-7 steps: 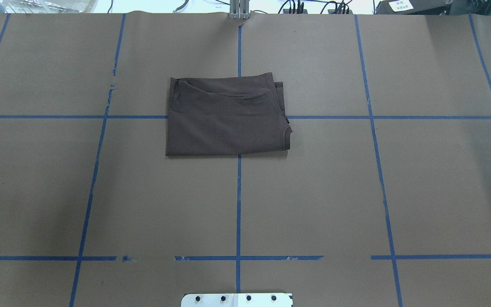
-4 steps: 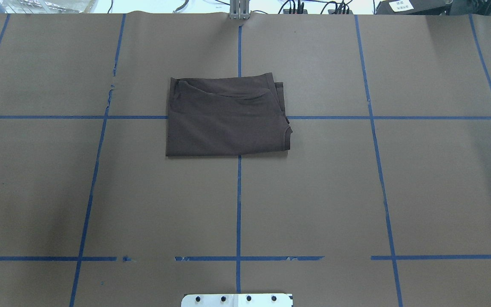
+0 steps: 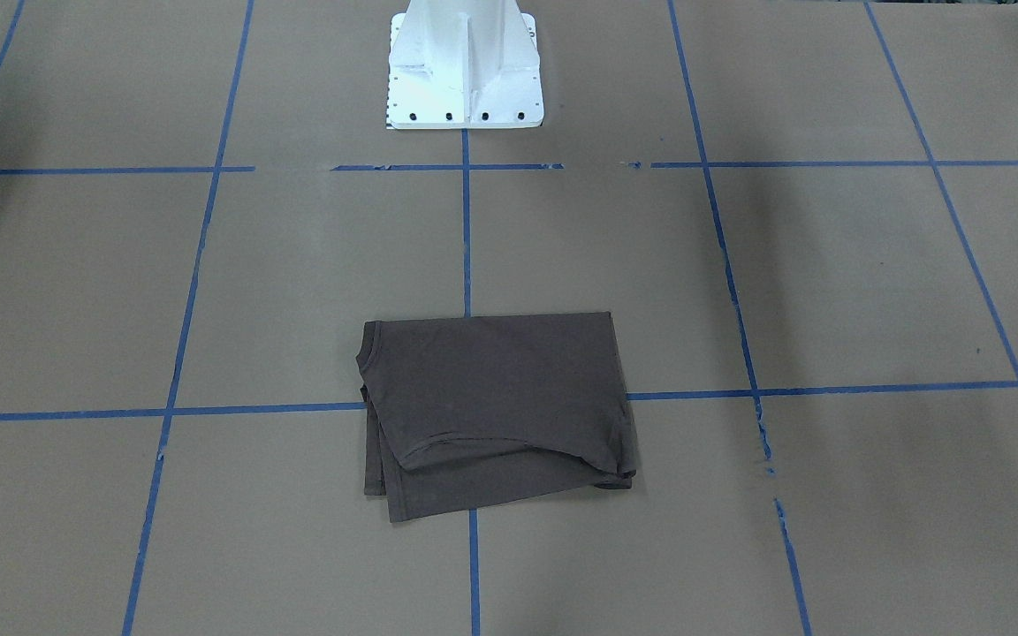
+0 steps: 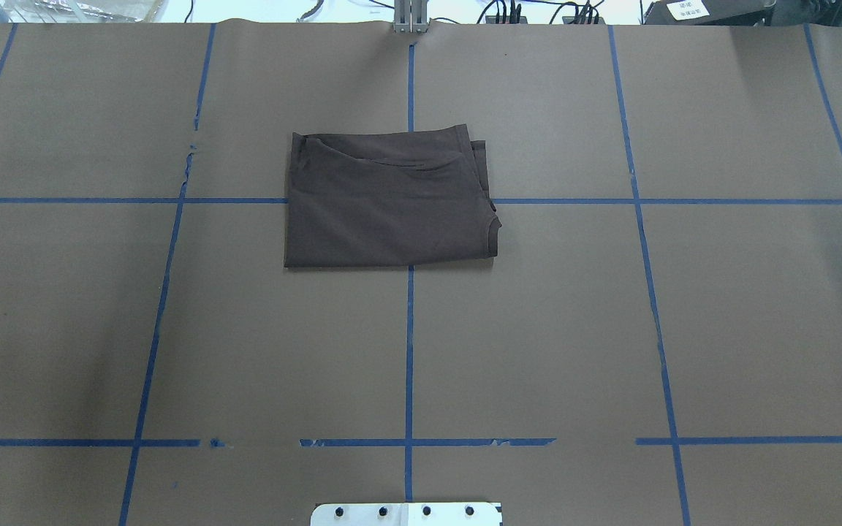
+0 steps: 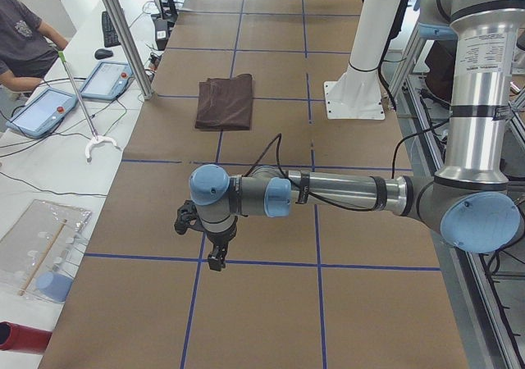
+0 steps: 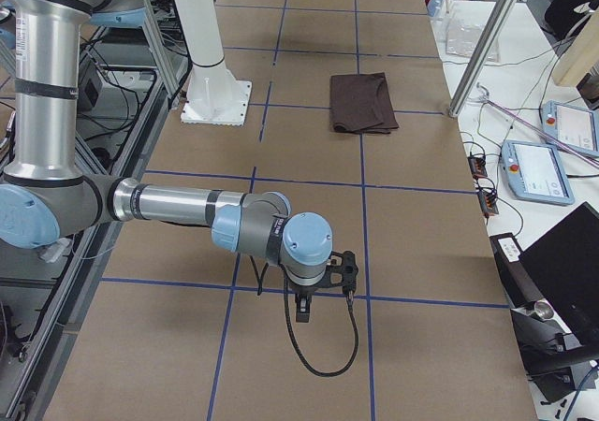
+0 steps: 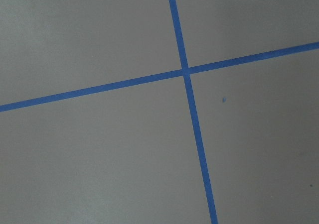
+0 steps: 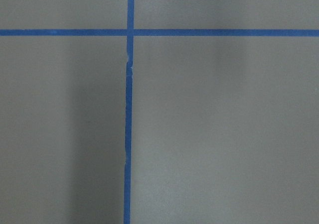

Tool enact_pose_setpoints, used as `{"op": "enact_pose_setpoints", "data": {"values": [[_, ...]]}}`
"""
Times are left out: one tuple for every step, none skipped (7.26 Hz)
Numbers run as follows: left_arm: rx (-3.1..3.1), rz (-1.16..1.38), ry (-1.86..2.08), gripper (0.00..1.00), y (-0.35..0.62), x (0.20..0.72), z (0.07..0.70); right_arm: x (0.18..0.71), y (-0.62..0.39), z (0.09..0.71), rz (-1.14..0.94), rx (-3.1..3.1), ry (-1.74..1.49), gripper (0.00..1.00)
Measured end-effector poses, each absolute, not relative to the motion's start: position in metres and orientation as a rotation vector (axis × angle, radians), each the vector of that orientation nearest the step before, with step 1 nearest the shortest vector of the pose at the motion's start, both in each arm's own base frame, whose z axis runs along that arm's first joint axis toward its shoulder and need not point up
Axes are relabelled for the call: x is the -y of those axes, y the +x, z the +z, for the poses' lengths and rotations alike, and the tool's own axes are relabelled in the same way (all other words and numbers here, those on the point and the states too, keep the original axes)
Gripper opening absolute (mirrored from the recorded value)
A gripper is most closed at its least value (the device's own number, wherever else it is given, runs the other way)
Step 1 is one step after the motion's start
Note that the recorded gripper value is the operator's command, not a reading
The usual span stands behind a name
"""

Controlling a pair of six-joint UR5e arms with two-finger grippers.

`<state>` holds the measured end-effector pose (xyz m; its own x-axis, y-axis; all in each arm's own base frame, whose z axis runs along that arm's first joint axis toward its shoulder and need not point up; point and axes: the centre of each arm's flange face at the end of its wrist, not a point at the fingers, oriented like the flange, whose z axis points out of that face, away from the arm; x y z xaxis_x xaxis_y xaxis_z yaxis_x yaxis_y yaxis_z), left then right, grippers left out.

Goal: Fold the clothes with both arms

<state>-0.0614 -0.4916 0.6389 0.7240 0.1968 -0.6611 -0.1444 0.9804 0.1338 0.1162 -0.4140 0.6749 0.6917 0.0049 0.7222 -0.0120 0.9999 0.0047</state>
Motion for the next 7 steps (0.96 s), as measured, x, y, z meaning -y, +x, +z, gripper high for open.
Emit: {"op": "enact_pose_setpoints", "data": {"values": [[-0.737,0.191,0.079,1.0,-0.061,0.492,0.638,0.421,0.108,0.672,0.04,0.802,0.021,1.0],[-0.735,0.193,0.084,1.0,-0.061,0.492,0.638,0.427,0.098,0.669,0.058,0.8,0.027,1.0],[-0.734,0.193,0.086,1.0,-0.061,0.493,0.638,0.432,0.088,0.665,0.063,0.8,0.028,1.0],[-0.734,0.194,0.086,1.0,-0.061,0.493,0.638,0.435,0.083,0.662,0.062,0.801,0.034,1.0],[-0.734,0.194,0.087,1.0,-0.061,0.493,0.638,0.436,0.082,0.658,0.059,0.802,0.04,1.0],[-0.734,0.193,0.086,1.0,-0.061,0.492,0.638,0.437,0.081,0.656,0.057,0.803,0.043,1.0],[-0.734,0.191,0.085,1.0,-0.061,0.492,0.638,0.438,0.081,0.656,0.056,0.803,0.045,1.0]]}}
